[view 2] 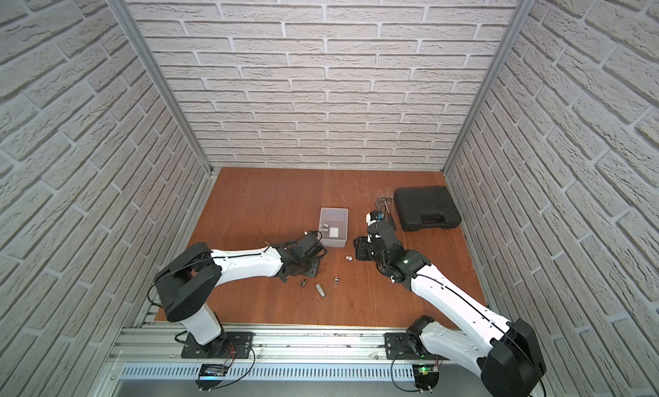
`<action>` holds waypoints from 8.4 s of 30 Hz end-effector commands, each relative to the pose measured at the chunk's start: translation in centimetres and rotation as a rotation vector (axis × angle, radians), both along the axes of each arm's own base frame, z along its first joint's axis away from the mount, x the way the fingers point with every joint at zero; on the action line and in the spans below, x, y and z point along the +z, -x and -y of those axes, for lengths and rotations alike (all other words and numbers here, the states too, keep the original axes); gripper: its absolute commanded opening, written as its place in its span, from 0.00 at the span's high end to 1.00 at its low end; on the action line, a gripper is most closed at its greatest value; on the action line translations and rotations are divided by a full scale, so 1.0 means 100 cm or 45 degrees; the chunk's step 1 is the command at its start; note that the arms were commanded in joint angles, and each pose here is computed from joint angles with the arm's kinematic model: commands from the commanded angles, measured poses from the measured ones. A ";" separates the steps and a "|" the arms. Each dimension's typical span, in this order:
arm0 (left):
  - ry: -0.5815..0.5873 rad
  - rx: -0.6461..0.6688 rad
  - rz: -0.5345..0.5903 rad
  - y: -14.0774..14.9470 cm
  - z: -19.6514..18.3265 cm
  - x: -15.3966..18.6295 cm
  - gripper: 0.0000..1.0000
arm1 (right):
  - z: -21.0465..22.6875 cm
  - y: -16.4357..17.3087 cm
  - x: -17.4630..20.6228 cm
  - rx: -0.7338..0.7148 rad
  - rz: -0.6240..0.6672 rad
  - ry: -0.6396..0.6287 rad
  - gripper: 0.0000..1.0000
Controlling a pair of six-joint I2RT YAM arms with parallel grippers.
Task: Put the socket on the desktop into the storage box
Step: Pick up the socket head at the center of the board, then place the socket head in the storage box, then pick up the socket head at the center of the board.
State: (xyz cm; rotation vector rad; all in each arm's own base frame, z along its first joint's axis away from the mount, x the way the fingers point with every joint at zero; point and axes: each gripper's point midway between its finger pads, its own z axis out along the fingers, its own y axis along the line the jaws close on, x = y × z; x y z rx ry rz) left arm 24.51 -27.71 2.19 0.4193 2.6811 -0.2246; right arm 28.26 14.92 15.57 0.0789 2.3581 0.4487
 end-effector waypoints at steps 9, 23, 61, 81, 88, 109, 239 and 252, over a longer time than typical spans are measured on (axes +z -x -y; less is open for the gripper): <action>-0.075 -0.001 -0.021 0.006 -0.004 0.000 0.70 | 0.002 -0.004 0.004 -0.020 0.028 -0.009 0.60; -0.082 -0.002 -0.002 0.005 -0.004 0.000 0.80 | 0.003 -0.004 0.003 -0.023 0.030 -0.004 0.60; 0.027 0.028 0.246 -0.013 -0.019 0.099 1.00 | 0.046 -0.012 0.009 -0.252 0.053 -0.150 0.61; 0.176 0.116 0.378 -0.051 -0.039 0.162 1.00 | 0.065 -0.016 0.018 -0.330 0.060 -0.232 0.61; 0.193 0.118 0.403 -0.067 -0.033 0.167 1.00 | 0.067 -0.013 0.014 -0.330 0.052 -0.235 0.61; 0.307 0.110 0.374 -0.111 -0.007 0.174 1.00 | 0.073 -0.009 0.006 -0.330 0.040 -0.248 0.61; 0.260 0.196 0.420 -0.004 -0.081 0.090 0.55 | -0.031 0.027 -0.067 -0.023 -0.117 0.228 0.57; 0.253 0.200 0.415 -0.002 -0.083 0.085 0.55 | -0.030 -0.001 -0.096 -0.118 -0.201 0.342 0.50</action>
